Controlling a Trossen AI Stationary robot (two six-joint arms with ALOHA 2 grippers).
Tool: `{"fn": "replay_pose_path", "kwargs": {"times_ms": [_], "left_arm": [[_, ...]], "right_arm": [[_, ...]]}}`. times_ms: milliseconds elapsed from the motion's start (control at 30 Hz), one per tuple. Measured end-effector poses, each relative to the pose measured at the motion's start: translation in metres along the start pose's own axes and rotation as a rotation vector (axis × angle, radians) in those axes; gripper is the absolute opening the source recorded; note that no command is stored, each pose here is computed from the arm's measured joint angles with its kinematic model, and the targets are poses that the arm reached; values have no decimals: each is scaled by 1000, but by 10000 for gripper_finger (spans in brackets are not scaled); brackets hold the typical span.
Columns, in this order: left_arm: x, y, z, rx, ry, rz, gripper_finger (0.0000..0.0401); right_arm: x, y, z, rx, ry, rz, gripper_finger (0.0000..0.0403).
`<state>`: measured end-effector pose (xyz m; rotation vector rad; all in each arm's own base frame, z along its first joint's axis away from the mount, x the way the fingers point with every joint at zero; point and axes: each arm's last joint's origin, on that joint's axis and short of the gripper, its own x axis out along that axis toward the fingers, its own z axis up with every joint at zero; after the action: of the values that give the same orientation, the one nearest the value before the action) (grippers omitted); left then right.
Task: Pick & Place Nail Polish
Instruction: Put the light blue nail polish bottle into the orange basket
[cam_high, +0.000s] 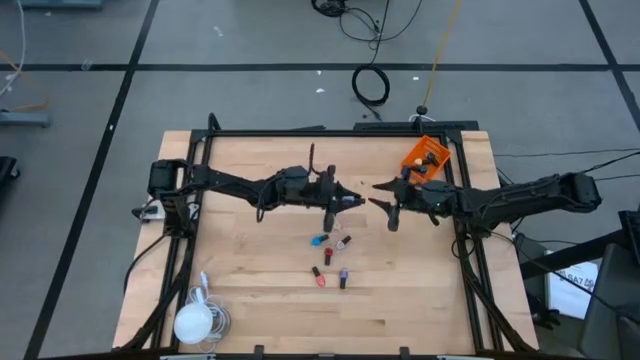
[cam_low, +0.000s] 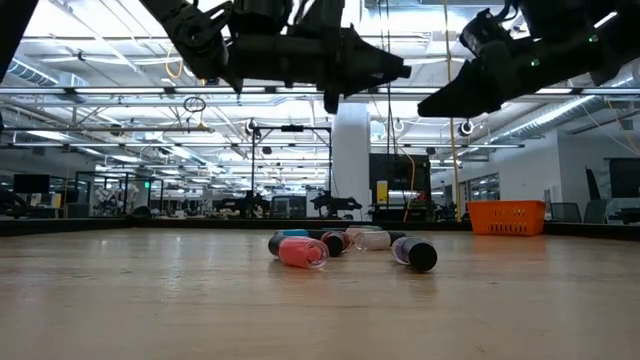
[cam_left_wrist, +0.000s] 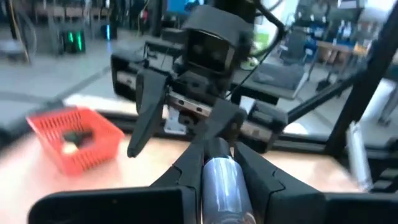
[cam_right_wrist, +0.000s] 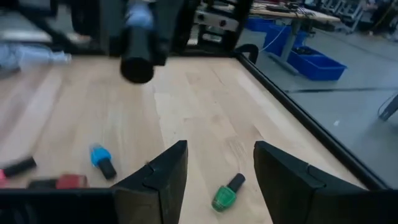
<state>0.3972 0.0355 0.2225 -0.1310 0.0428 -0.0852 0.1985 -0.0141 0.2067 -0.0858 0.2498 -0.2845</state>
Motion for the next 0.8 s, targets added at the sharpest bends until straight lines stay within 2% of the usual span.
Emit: {"fn": "replay_pose_path", "kwargs": {"times_ms": [200, 300, 367, 533, 800], "left_arm": [[-3, 16, -1, -332, 12, 59, 58], [-5, 24, 0, -425, 2, 79, 58], [-6, 27, 0, -453, 8, 80, 58], [-6, 33, -1, -503, 18, 36, 54], [-3, 33, -6, -539, 8, 18, 54]], "right_arm": [[9, 6, -10, -190, 63, -6, 171], [13, 10, -10, -269, 37, -17, 171], [15, 14, -7, -314, -7, -30, 171], [17, 21, -3, -415, -34, -160, 171], [19, 26, 4, -417, -138, -142, 172]]}}
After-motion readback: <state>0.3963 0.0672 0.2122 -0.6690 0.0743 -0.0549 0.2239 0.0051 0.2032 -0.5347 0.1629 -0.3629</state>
